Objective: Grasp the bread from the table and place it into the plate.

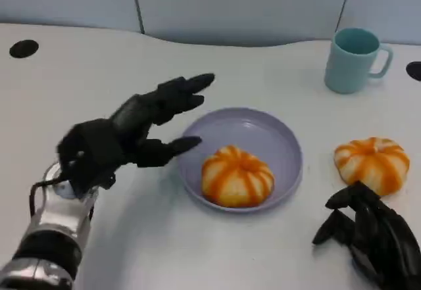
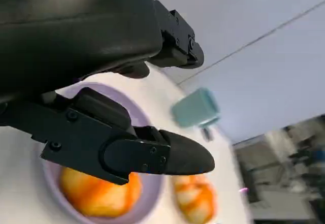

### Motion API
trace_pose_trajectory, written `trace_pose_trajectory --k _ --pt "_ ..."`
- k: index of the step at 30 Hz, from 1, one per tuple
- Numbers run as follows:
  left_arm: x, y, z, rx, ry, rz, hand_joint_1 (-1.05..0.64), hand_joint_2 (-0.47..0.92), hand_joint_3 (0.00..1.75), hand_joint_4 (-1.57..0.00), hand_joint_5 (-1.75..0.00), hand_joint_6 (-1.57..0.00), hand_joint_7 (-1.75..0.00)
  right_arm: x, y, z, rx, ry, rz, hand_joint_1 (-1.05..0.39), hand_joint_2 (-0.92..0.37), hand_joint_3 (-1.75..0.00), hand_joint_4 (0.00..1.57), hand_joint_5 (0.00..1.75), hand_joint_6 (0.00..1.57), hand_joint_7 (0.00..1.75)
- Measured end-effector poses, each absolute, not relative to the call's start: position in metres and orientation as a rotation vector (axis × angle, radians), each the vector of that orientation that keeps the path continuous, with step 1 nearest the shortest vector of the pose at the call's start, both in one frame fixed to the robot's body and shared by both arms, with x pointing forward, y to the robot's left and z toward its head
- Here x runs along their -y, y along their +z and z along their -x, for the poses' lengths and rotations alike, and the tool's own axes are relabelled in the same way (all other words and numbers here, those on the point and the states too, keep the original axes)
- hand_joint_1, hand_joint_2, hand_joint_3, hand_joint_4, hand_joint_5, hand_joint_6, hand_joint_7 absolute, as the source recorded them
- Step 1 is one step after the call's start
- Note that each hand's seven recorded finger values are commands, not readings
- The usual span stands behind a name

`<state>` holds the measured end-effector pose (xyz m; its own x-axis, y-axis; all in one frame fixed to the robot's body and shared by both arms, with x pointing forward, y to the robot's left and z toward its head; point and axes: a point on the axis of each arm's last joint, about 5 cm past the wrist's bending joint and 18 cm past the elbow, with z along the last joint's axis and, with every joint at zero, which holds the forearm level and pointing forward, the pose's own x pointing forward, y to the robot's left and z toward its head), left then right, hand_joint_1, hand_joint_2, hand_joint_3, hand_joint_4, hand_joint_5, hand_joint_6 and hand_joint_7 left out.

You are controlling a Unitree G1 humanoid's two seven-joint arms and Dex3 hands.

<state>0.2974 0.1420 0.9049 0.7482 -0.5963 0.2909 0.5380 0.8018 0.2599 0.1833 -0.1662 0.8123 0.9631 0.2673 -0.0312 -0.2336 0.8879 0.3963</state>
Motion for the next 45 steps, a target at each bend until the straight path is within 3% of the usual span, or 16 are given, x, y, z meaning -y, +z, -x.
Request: trace_pose_trajectory --k 4,9,11,12,16,19,21,25,27,29,38,45 --pt "-0.148 0.885 -0.276 0.371 -0.535 0.021 -0.56 0.92 0.24 -0.56 -0.62 -0.61 -0.13 0.167 0.813 -0.183 -0.088 0.257 -0.392 -0.48 -0.92 -0.49 0.53 1.75 0.39 1.63" --pt "-0.152 0.861 -0.246 0.279 -0.409 0.359 -0.44 0.92 0.2 -0.72 -0.78 -0.78 -0.17 0.167 0.812 -0.183 -0.089 0.259 -0.391 -0.5 -0.92 -0.48 0.54 1.75 0.39 1.62" --pt "-0.152 0.857 -0.237 0.243 -0.385 0.447 -0.43 0.92 0.2 -0.72 -0.8 -0.79 -0.17 0.167 0.812 -0.183 -0.09 0.261 -0.388 -0.5 -0.92 -0.48 0.54 1.75 0.4 1.62" --pt "-0.152 0.857 -0.235 0.233 -0.382 0.474 -0.43 0.92 0.24 -0.71 -0.95 -0.83 -0.23 0.167 0.812 -0.183 -0.09 0.262 -0.386 -0.5 -0.92 -0.47 0.53 1.75 0.4 1.61" --pt "-0.157 0.858 -0.222 0.21 -0.336 0.53 -0.42 0.92 0.25 -0.7 -1.13 -0.88 -0.33 0.167 0.812 -0.183 -0.09 0.257 -0.385 -0.5 -0.92 -0.46 0.53 1.75 0.4 1.61" --pt "-0.163 0.854 -0.21 0.169 -0.286 0.554 -0.41 0.92 0.24 -0.7 -1.17 -0.89 -0.36 0.167 0.812 -0.182 -0.091 0.251 -0.384 -0.49 -0.92 -0.47 0.52 1.75 0.39 1.6" --pt "-0.165 0.853 -0.208 0.152 -0.273 0.561 -0.37 0.92 0.22 -0.67 -1.28 -0.82 -0.58 0.166 0.813 -0.182 -0.09 0.253 -0.384 -0.48 -0.92 -0.48 0.51 1.75 0.38 1.6" --pt "-0.167 0.847 -0.198 0.09 -0.239 0.583 -0.35 0.92 0.21 -0.66 -1.34 -0.77 -0.73 0.166 0.813 -0.182 -0.092 0.256 -0.389 -0.48 -0.92 -0.49 0.52 1.75 0.38 1.61" --pt "-0.167 0.845 -0.195 0.069 -0.221 0.589 -0.33 0.91 0.22 -0.64 -1.43 -0.7 -0.98 0.166 0.813 -0.182 -0.093 0.256 -0.389 -0.48 -0.92 -0.49 0.53 1.75 0.39 1.61" --pt "-0.168 0.841 -0.193 0.034 -0.184 0.591 -0.35 0.9 0.21 -0.63 -1.46 -0.67 -1.09 0.166 0.813 -0.182 -0.092 0.256 -0.389 -0.49 -0.92 -0.49 0.54 1.75 0.39 1.62" --pt "-0.172 0.826 -0.187 -0.074 -0.155 0.485 -0.35 0.87 0.27 -0.68 -1.48 -0.7 -1.13 0.167 0.813 -0.182 -0.09 0.256 -0.385 -0.49 -0.92 -0.49 0.52 1.75 0.39 1.62" --pt "-0.172 0.823 -0.189 -0.079 -0.169 0.472 -0.38 0.84 0.35 -0.67 -1.51 -0.69 -1.19 0.168 0.814 -0.182 -0.087 0.257 -0.376 -0.49 -0.92 -0.49 0.53 1.75 0.39 1.62"
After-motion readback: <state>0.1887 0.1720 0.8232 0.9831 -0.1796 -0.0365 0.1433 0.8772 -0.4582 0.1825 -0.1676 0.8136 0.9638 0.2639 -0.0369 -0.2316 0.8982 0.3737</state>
